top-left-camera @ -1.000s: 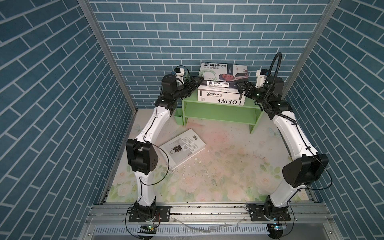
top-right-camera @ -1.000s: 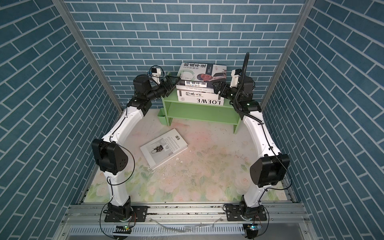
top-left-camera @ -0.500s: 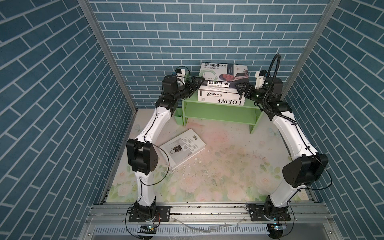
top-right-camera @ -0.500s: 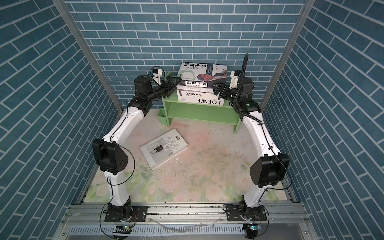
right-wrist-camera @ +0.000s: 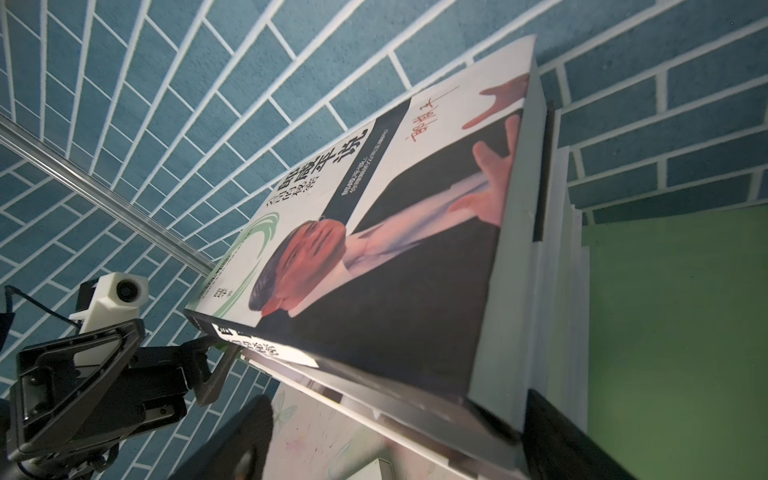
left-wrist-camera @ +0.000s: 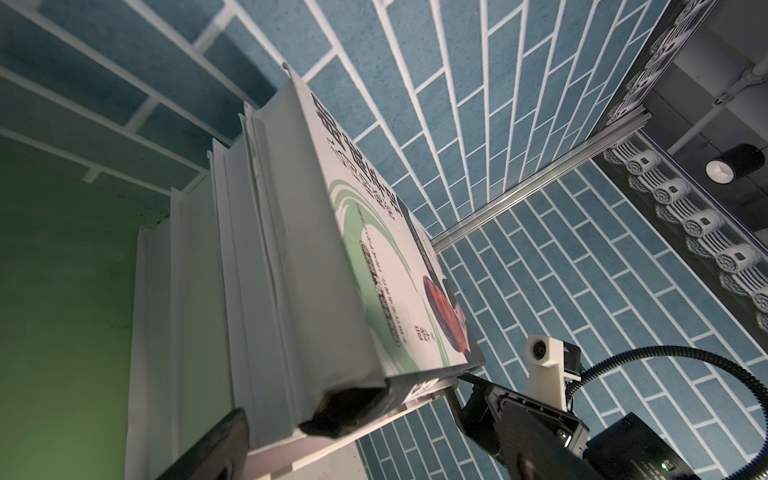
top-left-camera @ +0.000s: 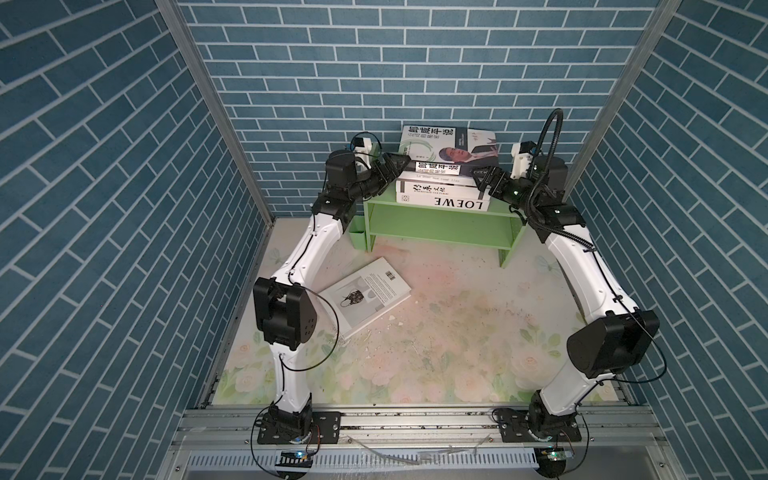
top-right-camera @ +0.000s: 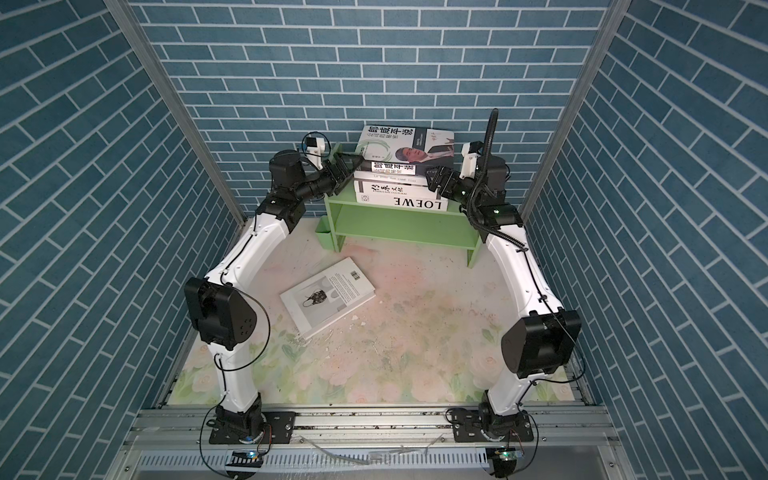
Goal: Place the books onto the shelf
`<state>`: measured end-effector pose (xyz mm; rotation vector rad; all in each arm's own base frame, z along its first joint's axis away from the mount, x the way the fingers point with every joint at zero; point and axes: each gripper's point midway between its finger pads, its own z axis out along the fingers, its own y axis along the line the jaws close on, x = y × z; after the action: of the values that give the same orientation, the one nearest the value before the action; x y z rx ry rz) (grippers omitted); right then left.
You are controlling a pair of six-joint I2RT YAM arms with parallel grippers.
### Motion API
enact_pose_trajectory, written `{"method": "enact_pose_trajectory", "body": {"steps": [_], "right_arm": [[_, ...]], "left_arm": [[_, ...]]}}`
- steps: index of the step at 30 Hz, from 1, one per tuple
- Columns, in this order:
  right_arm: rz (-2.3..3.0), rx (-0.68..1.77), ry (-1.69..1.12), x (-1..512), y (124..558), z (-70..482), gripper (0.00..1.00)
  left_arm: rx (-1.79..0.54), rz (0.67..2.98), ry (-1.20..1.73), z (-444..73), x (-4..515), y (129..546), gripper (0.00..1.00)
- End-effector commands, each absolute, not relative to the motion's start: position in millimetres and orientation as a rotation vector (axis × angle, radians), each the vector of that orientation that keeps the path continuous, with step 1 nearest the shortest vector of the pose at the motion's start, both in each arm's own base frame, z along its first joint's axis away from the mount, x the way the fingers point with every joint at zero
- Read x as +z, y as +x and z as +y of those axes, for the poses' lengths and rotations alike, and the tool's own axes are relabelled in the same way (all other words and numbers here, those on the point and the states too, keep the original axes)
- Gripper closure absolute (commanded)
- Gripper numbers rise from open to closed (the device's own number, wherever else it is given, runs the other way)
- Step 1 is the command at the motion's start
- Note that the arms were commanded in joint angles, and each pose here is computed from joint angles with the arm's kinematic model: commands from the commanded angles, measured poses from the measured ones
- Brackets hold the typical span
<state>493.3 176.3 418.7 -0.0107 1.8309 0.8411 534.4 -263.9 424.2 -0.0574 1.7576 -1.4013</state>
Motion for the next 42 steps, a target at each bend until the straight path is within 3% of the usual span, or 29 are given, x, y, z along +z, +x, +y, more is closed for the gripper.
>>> {"method": "enact_pose_trajectory", "body": {"steps": [1,29,42], "right_arm": [[1.787,0.865,-0.048,436.6,480.3,180.0,0.08],[1.786,0.840,-0.027,437.7,476.2,174.2,0.08],[1.811,0.664,0.034,444.5,453.6,143.4,0.07]], "left_arm": [[-1.426,1.704,0.027,-272.8,447.0,513.0,0.04],[-1.379,1.729,-0.022,-260.2,436.5,518.2,0.04],[-1.244,1.725,-0.010,-226.8,447.3,489.5,0.00]]}}
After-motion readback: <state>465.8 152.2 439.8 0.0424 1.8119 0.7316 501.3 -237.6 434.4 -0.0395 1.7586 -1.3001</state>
